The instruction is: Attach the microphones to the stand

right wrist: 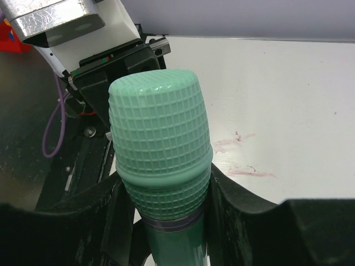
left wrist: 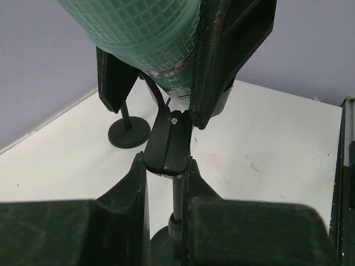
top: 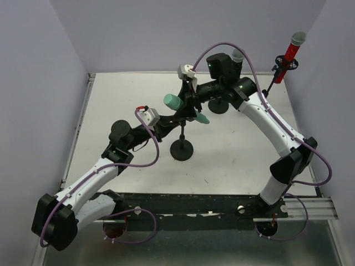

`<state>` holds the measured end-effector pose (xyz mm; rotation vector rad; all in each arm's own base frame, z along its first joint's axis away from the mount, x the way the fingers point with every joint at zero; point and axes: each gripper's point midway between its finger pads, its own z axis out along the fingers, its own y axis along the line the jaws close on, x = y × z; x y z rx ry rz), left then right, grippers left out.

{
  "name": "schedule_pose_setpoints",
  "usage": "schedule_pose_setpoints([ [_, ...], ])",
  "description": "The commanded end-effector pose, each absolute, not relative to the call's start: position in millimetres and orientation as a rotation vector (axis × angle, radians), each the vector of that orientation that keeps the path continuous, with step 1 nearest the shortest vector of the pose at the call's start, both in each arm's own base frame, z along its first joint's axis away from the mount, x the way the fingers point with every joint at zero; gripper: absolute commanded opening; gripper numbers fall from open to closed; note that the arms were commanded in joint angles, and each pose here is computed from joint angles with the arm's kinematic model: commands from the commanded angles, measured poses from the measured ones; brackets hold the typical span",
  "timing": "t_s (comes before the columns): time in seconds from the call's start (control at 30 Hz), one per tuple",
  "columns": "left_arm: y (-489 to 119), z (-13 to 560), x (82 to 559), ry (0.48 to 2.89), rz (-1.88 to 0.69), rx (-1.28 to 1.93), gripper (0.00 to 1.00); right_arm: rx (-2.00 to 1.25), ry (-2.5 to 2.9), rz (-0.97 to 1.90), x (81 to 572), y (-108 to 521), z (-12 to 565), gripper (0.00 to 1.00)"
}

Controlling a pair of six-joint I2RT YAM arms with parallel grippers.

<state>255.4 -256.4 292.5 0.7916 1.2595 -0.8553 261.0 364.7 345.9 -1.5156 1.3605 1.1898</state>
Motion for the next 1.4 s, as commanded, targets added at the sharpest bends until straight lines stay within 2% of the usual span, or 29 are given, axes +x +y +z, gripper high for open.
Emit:
schedule_pose_setpoints([
  [0.0, -262.6, 309.0, 242.0, 1.197, -0.904, 0.846, 0.06, -1.502, 1.375, 1.166, 263.8, 361.0, 343.2, 0.17],
  [0.3, -263.9, 310.1, 239.2, 1.199, -0.935, 0.837, 0.06, -1.472, 1.329, 1.336, 242.7, 363.1, 342.5, 0.17],
  [0.67, -265.2, 304.6, 234.6, 1.208, -0.988, 0.813, 0.06, -1.446, 1.311, 1.356, 243.4, 364.0, 339.4, 0.18],
  [0.83, -264.7, 305.7, 233.9, 1.213, -1.019, 0.771, 0.11, -1.396, 1.294, 1.351, 241.6, 357.5, 343.2, 0.2],
  [0.97, -263.4, 304.2, 234.9, 1.226, -1.026, 0.745, 0.33, -1.384, 1.305, 1.352, 241.0, 355.4, 339.6, 0.22],
  [1.07, -261.4, 305.4, 234.2, 1.227, -1.022, 0.733, 0.55, -1.382, 1.307, 1.355, 240.2, 354.4, 339.5, 0.28],
  [1.17, -257.8, 309.1, 232.4, 1.22, -1.01, 0.72, 0.75, -1.37, 1.313, 1.349, 240.9, 352.3, 343.0, 0.4],
  [1.23, -255.2, 310.3, 231.7, 1.217, -0.994, 0.718, 0.82, -1.353, 1.328, 1.331, 244.1, 350.4, 346.1, 0.55],
  [1.37, -250.8, 312.9, 228.7, 1.211, -0.969, 0.72, 0.89, -1.34, 1.337, 1.309, 245.5, 346.1, 350.6, 0.67],
])
